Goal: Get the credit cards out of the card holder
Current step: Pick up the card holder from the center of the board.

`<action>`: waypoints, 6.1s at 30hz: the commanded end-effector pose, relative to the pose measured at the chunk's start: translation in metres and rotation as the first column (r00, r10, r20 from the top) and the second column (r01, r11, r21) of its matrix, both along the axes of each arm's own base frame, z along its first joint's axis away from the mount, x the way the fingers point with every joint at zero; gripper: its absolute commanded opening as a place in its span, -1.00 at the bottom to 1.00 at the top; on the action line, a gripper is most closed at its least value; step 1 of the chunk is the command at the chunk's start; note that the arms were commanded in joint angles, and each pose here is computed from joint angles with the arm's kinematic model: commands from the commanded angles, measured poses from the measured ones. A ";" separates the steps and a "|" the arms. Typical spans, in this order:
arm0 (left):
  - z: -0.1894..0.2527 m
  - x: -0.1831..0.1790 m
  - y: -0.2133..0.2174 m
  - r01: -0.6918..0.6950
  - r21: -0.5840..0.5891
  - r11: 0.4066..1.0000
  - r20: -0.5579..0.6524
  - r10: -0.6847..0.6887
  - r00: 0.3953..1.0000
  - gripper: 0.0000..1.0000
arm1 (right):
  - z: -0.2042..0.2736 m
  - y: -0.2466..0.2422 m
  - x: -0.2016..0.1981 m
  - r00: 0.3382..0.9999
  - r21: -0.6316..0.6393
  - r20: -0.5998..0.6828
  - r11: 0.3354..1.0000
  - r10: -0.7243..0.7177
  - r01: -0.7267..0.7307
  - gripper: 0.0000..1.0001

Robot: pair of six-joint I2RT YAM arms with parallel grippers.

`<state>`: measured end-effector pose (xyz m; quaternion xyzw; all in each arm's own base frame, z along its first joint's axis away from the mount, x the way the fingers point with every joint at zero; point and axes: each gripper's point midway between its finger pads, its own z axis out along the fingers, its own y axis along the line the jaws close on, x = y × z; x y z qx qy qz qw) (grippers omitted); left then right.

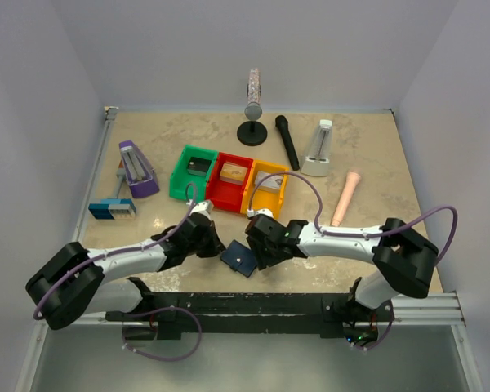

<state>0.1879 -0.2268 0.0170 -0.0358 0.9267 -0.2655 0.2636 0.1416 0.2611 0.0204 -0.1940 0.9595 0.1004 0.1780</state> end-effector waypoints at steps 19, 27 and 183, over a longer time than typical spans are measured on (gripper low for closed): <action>0.040 0.005 0.031 -0.097 0.105 0.990 0.099 0.087 0.991 -0.53 | 0.057 -0.024 0.028 0.988 0.148 0.102 0.983 -0.120 0.104 0.40; 0.078 0.046 -0.004 -0.001 0.033 0.999 0.182 -0.005 0.983 -0.56 | 0.066 0.023 -0.011 0.995 0.461 -0.059 0.882 -0.079 0.097 0.37; 0.011 -0.029 0.017 -0.086 -0.177 0.980 0.121 0.109 0.987 -0.38 | 0.083 0.021 0.022 0.998 0.639 -0.063 0.767 -0.028 0.061 -1.00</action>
